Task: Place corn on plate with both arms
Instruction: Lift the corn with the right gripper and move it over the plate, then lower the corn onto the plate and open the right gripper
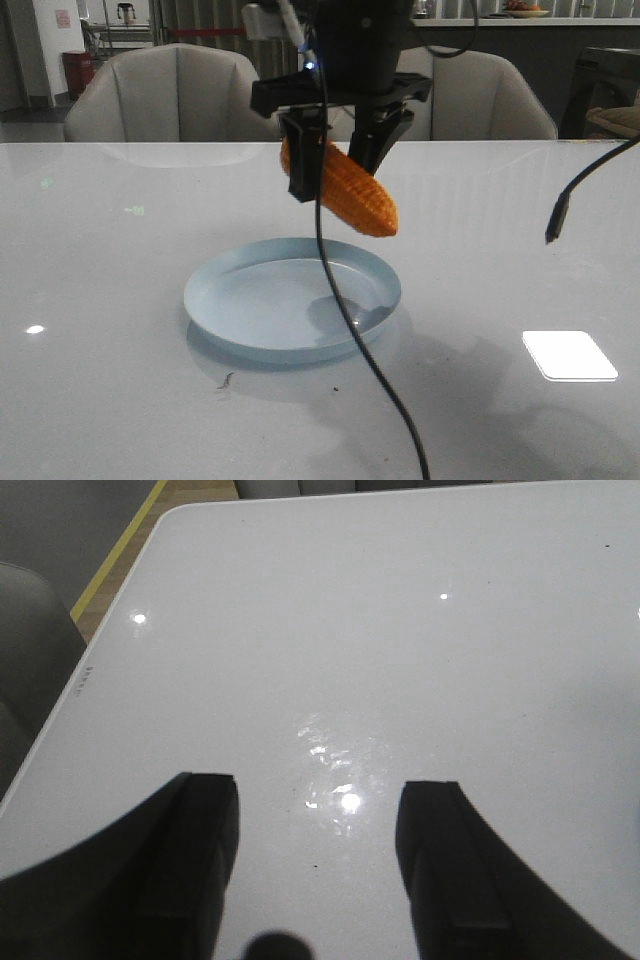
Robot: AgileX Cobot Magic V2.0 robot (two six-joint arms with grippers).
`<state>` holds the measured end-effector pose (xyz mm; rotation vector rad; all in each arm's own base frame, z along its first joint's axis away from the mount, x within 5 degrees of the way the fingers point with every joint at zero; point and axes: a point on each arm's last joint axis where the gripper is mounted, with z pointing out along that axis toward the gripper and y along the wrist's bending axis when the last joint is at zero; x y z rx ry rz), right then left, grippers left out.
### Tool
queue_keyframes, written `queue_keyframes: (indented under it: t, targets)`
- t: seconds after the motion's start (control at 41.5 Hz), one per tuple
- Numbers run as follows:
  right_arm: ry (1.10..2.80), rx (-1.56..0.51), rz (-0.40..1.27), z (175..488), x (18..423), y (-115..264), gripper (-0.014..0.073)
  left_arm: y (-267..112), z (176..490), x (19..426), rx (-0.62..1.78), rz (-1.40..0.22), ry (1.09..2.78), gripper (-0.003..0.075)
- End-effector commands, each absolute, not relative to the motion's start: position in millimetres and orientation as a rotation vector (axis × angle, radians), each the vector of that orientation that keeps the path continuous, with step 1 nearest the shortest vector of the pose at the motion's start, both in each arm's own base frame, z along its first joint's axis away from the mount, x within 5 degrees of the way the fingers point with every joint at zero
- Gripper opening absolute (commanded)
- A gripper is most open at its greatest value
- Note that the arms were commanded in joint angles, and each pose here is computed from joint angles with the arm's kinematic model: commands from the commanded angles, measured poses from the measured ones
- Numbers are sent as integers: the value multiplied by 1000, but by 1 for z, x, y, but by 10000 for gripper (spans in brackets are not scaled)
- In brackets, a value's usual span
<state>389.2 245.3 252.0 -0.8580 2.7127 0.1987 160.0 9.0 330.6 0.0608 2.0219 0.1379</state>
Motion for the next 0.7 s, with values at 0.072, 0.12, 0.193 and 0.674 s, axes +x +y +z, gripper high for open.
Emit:
queue_keyframes:
  t: [0.072,0.12,0.193,0.674]
  targets:
    - [2670,-906,235,260,382,261,338,8,348,162,44,123,1907,422]
    - [2685,-918,231,252,383,264,338,8,348,162,44,123,1909,422]
    - [2706,-925,226,243,385,266,338,8,348,162,44,123,1909,422]
    - [2726,-928,220,230,388,268,568,8,348,162,44,123,1909,422]
